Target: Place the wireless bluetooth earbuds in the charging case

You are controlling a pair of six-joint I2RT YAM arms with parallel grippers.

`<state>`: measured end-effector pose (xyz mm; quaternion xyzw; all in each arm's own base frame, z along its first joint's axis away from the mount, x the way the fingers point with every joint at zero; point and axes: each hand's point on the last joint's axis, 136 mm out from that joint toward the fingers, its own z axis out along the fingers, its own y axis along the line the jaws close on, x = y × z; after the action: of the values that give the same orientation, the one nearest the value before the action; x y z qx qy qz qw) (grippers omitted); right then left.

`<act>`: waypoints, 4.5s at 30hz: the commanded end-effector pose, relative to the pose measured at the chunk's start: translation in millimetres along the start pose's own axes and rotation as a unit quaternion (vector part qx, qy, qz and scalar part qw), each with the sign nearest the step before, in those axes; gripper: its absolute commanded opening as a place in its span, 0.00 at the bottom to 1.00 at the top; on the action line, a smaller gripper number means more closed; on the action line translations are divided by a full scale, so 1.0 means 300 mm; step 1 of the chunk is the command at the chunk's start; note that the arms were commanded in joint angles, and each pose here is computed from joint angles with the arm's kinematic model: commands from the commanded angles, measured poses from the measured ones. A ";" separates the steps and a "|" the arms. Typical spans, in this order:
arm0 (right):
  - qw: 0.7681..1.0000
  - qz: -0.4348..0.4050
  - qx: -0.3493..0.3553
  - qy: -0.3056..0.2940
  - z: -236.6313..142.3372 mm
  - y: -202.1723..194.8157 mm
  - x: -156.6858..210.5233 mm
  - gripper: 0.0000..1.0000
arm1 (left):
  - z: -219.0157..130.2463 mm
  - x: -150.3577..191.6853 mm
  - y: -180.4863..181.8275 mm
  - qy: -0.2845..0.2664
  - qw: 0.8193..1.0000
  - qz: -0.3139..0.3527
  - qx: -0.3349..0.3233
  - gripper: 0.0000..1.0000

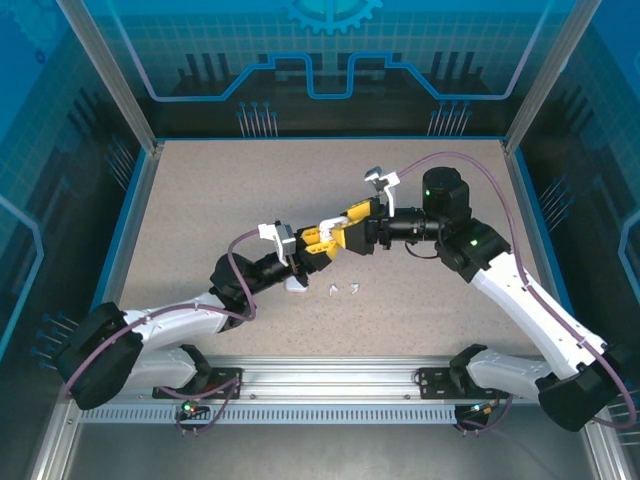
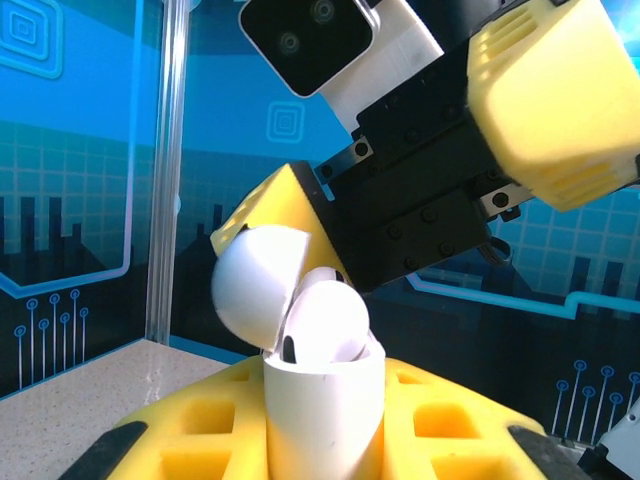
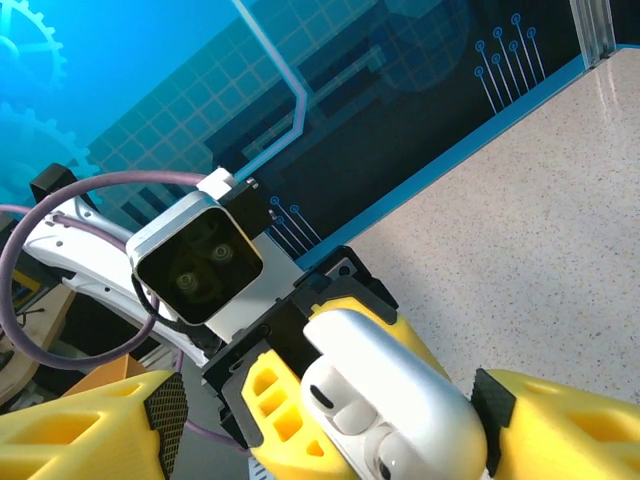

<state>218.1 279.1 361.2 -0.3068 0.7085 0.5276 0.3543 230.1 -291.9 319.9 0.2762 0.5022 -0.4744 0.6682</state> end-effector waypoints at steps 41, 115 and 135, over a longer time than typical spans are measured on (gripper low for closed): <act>0.899 0.078 0.428 -0.057 -0.367 -0.442 0.195 1.00 | -0.202 0.629 0.364 0.339 0.826 -0.341 -0.295 0.08; 0.786 -0.290 0.190 0.512 0.483 -0.509 0.656 0.92 | -0.783 -0.272 0.306 0.147 0.831 0.036 -0.536 0.99; 0.735 -0.300 0.145 0.590 0.558 -0.620 0.843 0.80 | -0.798 -0.248 0.316 0.155 0.823 0.033 -0.545 0.99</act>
<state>265.2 373.0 28.0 -0.6887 0.7221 -0.0105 0.0642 217.2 -31.6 292.0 -0.0413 0.7715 -0.0645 0.6316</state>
